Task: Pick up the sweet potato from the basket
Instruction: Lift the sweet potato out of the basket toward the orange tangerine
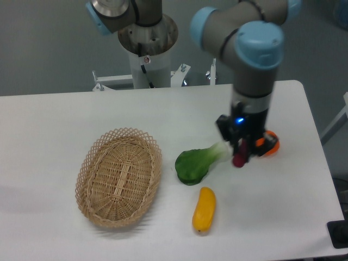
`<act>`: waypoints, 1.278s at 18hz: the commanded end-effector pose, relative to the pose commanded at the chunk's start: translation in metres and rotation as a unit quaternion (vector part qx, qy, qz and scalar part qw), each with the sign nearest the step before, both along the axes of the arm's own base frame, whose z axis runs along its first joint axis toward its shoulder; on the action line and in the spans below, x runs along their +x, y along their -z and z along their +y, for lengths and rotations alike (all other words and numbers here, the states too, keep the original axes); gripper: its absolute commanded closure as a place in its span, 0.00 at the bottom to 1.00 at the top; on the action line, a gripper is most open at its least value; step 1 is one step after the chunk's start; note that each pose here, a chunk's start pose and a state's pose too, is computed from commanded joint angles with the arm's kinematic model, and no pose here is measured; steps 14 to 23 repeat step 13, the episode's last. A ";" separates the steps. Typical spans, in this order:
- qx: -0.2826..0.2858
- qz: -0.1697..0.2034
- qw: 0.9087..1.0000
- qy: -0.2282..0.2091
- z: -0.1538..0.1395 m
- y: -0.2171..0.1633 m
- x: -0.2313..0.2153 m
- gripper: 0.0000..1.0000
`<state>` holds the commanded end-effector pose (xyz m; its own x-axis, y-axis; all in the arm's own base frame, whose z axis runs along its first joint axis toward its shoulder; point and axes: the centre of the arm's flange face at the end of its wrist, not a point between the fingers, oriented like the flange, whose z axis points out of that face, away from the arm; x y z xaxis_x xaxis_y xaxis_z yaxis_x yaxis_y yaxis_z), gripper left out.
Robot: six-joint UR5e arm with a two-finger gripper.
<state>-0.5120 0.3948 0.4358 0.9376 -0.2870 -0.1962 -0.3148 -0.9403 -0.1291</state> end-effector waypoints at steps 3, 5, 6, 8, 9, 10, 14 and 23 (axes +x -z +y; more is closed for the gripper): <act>-0.003 0.005 1.000 0.005 -0.012 -0.001 -0.009 0.77; -0.002 0.005 1.000 0.004 -0.014 -0.001 -0.010 0.77; -0.002 0.004 1.000 0.003 -0.014 -0.001 -0.010 0.77; -0.002 0.004 1.000 0.003 -0.014 -0.001 -0.010 0.77; -0.002 0.005 1.000 0.004 -0.013 -0.001 -0.009 0.77; -0.001 0.005 1.000 0.004 -0.013 -0.001 -0.009 0.77; -0.001 0.006 1.000 0.005 -0.012 -0.002 -0.009 0.77; -0.001 0.006 1.000 0.005 -0.012 -0.002 -0.009 0.77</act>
